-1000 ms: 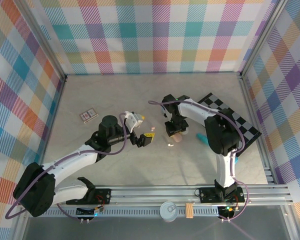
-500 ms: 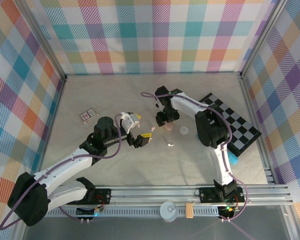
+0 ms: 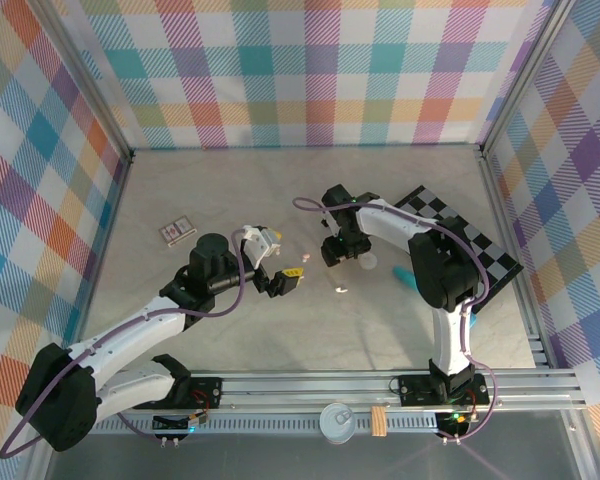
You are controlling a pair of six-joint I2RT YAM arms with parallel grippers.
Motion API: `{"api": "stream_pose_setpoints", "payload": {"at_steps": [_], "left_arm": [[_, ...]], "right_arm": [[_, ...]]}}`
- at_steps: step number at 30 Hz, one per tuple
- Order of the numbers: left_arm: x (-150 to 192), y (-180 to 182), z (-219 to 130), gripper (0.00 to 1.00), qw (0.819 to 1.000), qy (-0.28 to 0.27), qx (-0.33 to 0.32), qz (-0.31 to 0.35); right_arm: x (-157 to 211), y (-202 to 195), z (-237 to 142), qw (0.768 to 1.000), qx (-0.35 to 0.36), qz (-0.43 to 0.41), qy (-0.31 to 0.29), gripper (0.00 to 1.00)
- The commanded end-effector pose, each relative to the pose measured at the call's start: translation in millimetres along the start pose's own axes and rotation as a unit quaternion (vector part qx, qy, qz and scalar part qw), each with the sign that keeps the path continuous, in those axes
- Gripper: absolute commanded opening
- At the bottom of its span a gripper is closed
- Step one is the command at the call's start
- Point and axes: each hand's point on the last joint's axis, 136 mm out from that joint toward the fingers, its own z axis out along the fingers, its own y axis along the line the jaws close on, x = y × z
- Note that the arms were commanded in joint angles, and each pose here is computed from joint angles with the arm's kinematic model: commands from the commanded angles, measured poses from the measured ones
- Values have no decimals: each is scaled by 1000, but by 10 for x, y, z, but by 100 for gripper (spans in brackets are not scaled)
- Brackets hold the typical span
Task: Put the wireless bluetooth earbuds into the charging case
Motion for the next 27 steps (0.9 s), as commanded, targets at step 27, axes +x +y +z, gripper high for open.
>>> {"api": "stream_pose_setpoints", "payload": {"at_steps": [27], "left_arm": [[-91,80,-77,100,999,-19,-19,-19]], "right_arm": [[-52,302,-699,984,-74,-120,-104,35]]}}
